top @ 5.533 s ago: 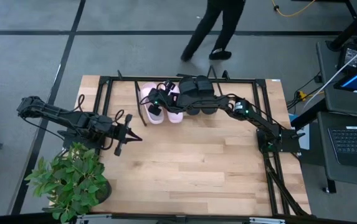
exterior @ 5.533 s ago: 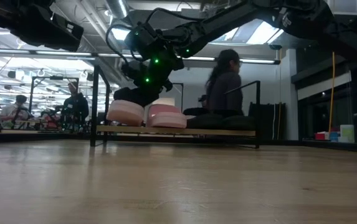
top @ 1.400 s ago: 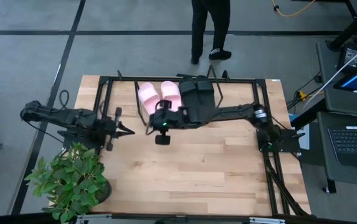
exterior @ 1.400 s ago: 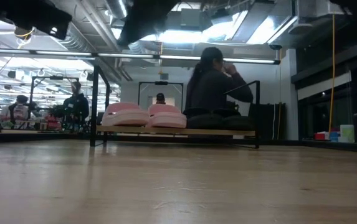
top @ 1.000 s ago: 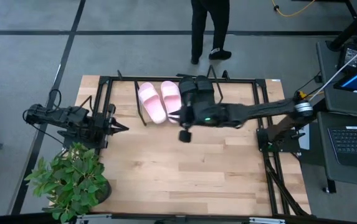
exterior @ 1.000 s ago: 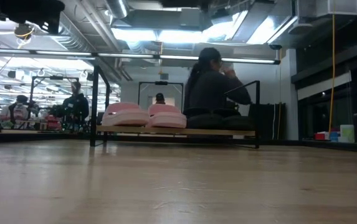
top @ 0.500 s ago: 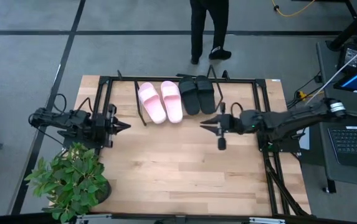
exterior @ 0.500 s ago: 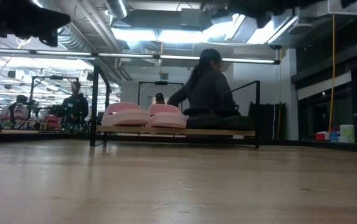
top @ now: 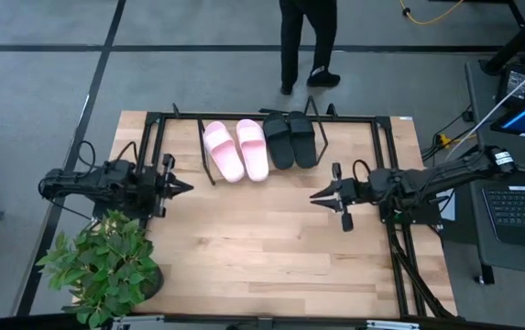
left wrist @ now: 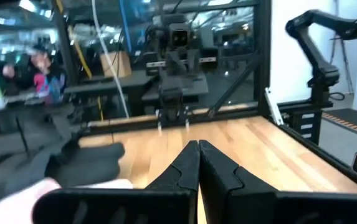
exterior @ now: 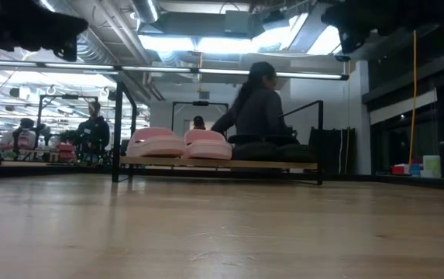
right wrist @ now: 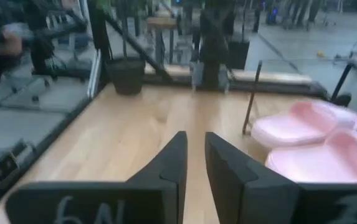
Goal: Pick and place slides into the shelf
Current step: Return To Home Position
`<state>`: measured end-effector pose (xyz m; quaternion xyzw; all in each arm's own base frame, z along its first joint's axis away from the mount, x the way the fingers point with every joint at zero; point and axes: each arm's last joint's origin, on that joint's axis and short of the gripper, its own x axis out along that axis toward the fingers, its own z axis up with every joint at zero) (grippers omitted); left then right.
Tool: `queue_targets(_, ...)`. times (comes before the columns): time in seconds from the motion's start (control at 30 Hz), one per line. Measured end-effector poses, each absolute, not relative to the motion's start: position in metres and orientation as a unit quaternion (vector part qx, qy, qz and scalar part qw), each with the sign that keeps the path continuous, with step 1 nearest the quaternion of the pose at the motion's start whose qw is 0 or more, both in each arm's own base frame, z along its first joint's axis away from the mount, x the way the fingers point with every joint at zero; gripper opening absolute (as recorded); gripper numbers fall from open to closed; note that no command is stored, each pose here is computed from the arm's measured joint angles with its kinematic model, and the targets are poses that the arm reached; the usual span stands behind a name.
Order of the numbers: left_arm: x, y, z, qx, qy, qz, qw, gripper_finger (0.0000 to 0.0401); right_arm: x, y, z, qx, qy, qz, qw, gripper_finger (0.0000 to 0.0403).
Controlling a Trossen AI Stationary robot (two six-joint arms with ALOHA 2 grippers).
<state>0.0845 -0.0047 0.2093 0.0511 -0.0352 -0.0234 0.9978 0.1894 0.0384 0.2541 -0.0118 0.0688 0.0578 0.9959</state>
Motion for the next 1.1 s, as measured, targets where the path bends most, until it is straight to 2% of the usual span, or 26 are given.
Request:
queue_targets(0.17,0.089,-0.002,0.193,0.024,-0.002,-0.018,1.000,0.0000,0.186,0.039,0.248,-0.016,0.070,0.066,0.995,0.0059)
queue_targets(0.37,0.097,0.000,0.169,0.023,-0.021,-0.016,0.999,0.0000,0.183,0.039,0.245,-0.024,0.066,0.079,0.994,0.0059)
queue_targets(0.73,0.097,0.000,0.170,0.021,-0.022,-0.046,0.998,0.0000,0.153,0.034,0.248,-0.034,0.030,0.100,0.994,0.0059)
queue_targets(1.1,0.097,0.001,0.169,0.016,-0.021,-0.041,0.999,0.0000,0.123,0.028,0.245,-0.036,0.063,0.123,0.990,0.0059)
